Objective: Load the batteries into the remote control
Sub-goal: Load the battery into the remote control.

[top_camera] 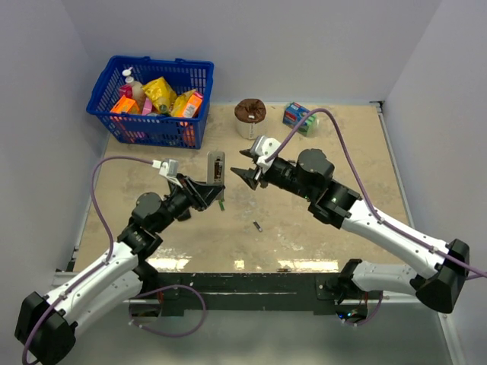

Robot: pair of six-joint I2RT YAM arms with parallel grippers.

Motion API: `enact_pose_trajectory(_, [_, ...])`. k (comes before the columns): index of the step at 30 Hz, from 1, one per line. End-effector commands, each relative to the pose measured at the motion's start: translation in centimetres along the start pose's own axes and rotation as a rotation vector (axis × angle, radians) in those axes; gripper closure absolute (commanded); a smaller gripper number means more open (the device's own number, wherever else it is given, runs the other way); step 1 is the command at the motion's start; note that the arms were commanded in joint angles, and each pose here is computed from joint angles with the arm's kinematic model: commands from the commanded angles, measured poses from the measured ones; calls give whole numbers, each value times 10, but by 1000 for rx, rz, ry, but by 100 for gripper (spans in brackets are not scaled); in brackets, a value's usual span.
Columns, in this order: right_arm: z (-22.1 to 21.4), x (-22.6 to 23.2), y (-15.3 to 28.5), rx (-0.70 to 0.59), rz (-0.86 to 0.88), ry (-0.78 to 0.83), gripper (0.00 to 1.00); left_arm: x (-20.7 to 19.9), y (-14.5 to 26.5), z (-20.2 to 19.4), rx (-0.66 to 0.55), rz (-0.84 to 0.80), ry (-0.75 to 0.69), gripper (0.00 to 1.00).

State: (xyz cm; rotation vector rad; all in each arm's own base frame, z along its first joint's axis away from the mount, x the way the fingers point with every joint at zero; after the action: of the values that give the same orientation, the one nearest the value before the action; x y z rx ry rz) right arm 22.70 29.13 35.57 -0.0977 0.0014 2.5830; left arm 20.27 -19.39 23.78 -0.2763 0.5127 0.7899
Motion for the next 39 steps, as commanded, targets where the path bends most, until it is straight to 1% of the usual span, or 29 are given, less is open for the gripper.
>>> enact_pose_trajectory(1, [-2,8,-2,-37,174,196,48,-25,-2,24,-48,-100,-14,100])
enact_pose_trajectory(7, [-6,7,-8,-35,199,220,51,-31,-2,24,-38,-140,-17,100])
enact_pose_trajectory(10, [-6,9,-12,-38,214,227,55,-33,-2,24,-36,-156,-17,100])
enact_pose_trajectory(12, [-5,9,-13,-39,222,231,63,-34,-3,24,-31,-164,-16,100])
enact_pose_trajectory(14, [-6,9,-16,-35,226,237,64,-35,-3,25,-35,-174,-18,100])
enact_pose_trajectory(15, [-8,9,-18,-29,230,237,66,-36,-3,24,-30,-178,-17,100])
enact_pose_trajectory(27, [-11,5,-27,-16,230,251,69,-40,-2,24,-26,-209,-28,100])
enact_pose_trajectory(39, [-12,3,-26,-1,230,258,68,-39,-4,22,-19,-212,-27,100])
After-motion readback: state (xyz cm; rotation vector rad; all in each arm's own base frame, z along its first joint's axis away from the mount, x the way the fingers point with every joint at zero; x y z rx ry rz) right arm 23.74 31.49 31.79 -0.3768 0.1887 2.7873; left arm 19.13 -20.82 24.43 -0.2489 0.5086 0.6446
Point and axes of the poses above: each gripper's point midway between its finger pads, its own y axis back along the fingers, its own x axis along the line the jaws close on, z = x × y, the point moved 4 cm from there along y, back along the fingers, and after that the axes turned 9 degrees about -y, right-handed, at the moved point
